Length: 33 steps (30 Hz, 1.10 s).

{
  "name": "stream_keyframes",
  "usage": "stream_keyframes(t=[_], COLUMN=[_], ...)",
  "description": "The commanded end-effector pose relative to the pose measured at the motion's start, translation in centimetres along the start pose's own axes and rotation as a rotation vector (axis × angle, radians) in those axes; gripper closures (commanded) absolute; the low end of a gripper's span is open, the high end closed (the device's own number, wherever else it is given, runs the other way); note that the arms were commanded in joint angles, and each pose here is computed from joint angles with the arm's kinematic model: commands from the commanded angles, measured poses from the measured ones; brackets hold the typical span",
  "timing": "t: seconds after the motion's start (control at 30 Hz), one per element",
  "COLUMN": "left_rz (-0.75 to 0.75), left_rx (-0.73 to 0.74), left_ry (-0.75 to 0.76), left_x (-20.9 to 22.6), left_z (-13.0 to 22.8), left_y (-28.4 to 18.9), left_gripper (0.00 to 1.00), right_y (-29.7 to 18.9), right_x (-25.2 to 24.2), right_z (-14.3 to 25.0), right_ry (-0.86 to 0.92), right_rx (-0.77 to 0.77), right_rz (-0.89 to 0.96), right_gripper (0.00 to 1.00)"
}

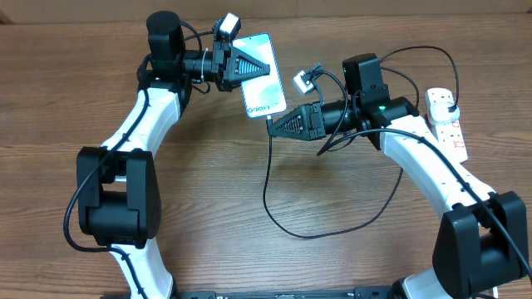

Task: Plug charger to phone and switch on socket

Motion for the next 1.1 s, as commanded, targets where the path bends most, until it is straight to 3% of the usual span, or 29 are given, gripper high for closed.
stream_keyframes(t=[0.0,1.07], left_rz=[0.003,0.004], left_rx=[0.034,0.032], left_ry=[0.011,0.031], left_x=[-0.51,-0.53], left_z=[0.25,0.23], left_y=[0.35,0.27], left_gripper=[0.96,0.96], right_y=[-0.12,-0.01], right_x=[-0.30,-0.58], right_z=[0.14,0.43], right_ry=[0.012,0.029], right_rx=[-0.002,0.006], right_rz=[-0.018,-0.055], right_gripper=[0.96,0.96])
Point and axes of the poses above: each gripper's point midway between its finger pads, its own y axis out along the fingers, its own x axis along the line the jaws close on, z = x × y, the point moved 9 cm from there along -y, back along the fingers, and after that the axes turned 14 degrees about -y, right-handed, at the moved point
